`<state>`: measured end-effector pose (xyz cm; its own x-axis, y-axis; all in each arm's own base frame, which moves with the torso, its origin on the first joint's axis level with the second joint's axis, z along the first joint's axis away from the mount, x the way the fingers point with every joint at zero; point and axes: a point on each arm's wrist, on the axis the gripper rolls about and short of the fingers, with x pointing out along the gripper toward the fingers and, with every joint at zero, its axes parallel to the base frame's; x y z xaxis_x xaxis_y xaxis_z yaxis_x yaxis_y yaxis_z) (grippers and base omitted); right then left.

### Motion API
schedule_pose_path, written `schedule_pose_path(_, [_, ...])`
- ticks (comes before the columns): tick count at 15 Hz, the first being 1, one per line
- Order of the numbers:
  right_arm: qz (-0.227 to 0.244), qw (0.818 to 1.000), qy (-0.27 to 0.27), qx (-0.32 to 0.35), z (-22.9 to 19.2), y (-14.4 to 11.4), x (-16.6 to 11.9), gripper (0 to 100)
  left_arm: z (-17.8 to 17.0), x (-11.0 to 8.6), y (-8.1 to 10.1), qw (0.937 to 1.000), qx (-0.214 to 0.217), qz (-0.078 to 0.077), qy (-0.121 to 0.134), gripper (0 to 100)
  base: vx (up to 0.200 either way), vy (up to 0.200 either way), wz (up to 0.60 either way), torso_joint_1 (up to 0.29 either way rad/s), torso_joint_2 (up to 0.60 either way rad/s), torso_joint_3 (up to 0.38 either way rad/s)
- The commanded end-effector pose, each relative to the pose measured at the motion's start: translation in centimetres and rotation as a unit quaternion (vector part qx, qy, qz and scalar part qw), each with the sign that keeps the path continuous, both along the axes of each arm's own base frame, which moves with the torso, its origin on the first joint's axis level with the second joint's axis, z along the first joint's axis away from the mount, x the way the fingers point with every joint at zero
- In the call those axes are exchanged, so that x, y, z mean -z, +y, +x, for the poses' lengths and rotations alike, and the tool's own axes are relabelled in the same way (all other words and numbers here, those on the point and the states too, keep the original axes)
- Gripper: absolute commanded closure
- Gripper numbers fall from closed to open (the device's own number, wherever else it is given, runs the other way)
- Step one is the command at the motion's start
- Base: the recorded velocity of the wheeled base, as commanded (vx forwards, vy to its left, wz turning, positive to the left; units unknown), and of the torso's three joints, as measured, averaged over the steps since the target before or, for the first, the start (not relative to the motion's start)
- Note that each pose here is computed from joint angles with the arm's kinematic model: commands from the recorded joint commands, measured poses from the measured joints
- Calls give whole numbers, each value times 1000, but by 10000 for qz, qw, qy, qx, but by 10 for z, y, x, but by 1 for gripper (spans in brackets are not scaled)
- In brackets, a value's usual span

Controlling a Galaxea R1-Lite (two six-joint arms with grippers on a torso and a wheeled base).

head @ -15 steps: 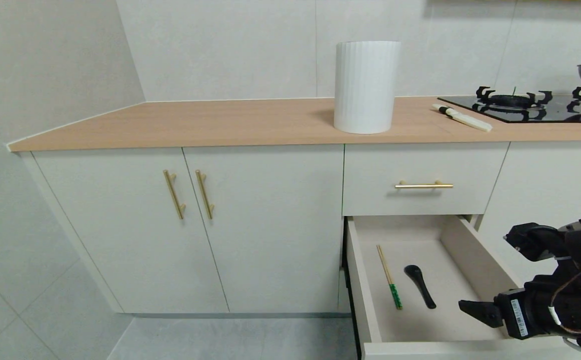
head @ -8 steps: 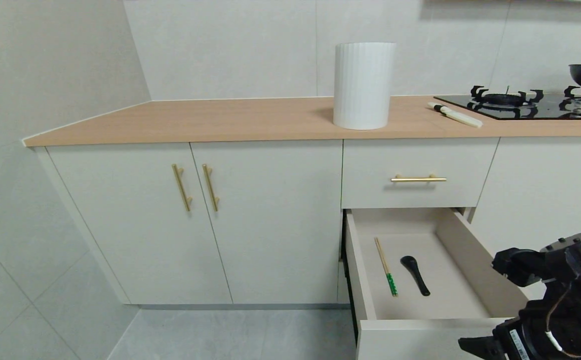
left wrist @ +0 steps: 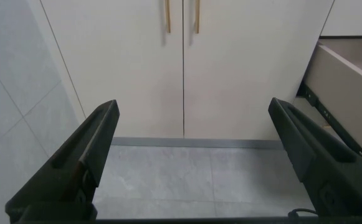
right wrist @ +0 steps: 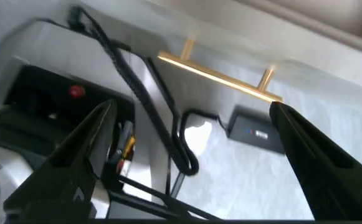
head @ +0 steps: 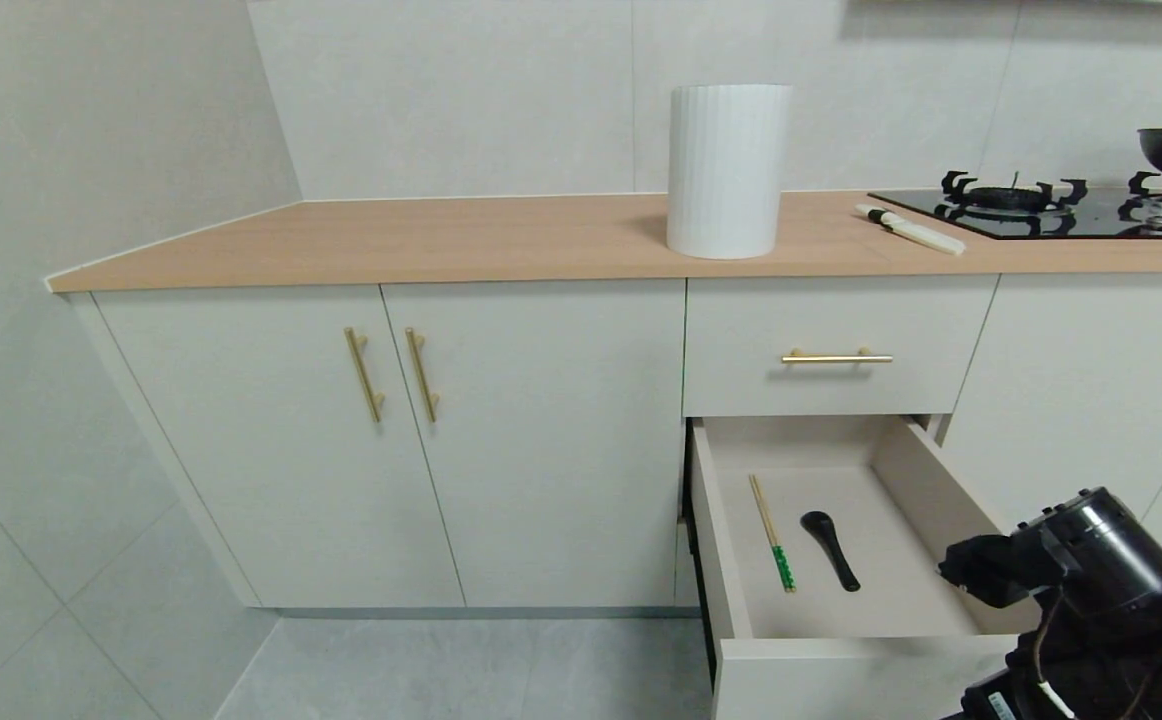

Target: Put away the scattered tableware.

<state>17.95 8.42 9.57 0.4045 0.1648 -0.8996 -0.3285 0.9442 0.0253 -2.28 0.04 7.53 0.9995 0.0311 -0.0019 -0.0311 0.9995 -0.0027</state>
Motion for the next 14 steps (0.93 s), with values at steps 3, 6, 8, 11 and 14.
schedule_pose_path(3, [-169,9990,260,319,14,4,14,0,0,0,0,10000,-6,-1,-2,0,0,0,0,0,0,0])
schedule_pose_path(6, [-282,9960,215,822,26,8,17,0,0,0,0,10000,-6,-2,6,0,0,0,0,0,0,0])
schedule_pose_path(8, [-464,9921,191,1146,33,10,23,0,0,0,0,10000,-6,-2,6,0,0,0,0,0,0,0])
schedule_pose_path(11, [-435,9904,126,1304,39,9,21,0,0,0,0,10000,-6,-1,-2,0,0,0,0,0,0,0])
schedule_pose_path(14, [-402,9884,-92,1464,47,7,20,0,0,0,0,10000,-6,-1,-2,0,0,0,0,0,0,0])
